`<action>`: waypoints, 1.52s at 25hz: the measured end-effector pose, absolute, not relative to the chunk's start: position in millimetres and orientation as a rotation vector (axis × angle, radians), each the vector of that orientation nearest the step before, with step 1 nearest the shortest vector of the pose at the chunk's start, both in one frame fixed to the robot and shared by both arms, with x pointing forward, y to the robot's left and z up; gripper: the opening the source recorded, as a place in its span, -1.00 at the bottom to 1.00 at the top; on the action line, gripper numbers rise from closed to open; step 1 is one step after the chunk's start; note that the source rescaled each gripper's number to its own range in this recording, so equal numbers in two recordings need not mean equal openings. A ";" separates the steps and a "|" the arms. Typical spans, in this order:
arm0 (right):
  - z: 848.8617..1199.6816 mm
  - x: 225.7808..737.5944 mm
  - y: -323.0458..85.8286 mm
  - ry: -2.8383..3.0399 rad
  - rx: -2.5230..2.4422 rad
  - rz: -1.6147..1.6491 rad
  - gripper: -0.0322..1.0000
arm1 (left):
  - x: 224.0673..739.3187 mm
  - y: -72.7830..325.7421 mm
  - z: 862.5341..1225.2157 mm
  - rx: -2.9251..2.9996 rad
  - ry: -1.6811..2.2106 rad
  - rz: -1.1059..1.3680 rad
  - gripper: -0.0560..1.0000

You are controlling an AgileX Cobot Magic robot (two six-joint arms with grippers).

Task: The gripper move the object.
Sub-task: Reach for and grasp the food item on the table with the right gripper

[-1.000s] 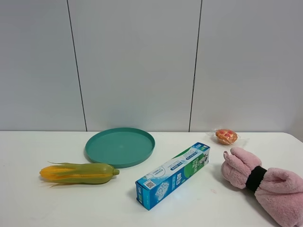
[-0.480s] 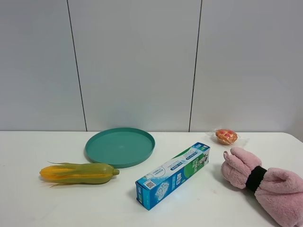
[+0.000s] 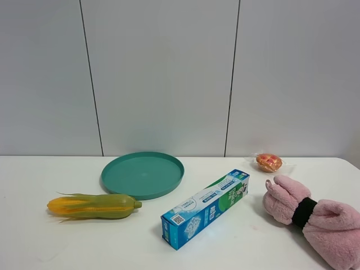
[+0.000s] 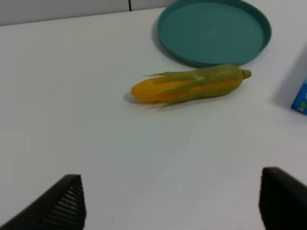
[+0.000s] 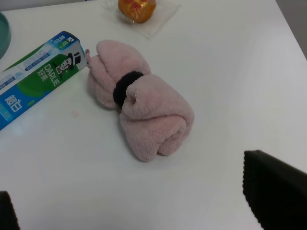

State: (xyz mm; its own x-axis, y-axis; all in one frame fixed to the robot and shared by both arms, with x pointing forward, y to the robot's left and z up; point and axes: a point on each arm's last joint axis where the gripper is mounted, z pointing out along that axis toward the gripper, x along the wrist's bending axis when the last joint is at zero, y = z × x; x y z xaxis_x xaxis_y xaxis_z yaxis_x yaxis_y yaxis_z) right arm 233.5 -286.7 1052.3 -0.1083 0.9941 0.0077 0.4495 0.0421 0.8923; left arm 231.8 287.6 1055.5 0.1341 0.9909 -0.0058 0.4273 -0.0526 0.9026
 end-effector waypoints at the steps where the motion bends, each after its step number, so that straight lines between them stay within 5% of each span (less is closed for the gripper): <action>1: 1052.3 233.5 -286.7 1.641 1.479 1.017 0.67 | 231.8 287.6 1055.5 1.606 1.408 0.882 1.00; 26: 1059.5 231.1 -275.5 1.683 1.452 1.233 0.67 | 231.8 287.6 1055.5 1.606 1.408 0.882 1.00; 31: 1103.5 234.9 -263.2 1.566 1.402 1.564 0.61 | 231.8 287.6 1055.5 1.606 1.408 0.882 1.00; 38: 1197.6 311.2 -257.9 1.689 1.363 1.529 0.55 | 231.8 287.6 1055.5 1.606 1.408 0.882 1.00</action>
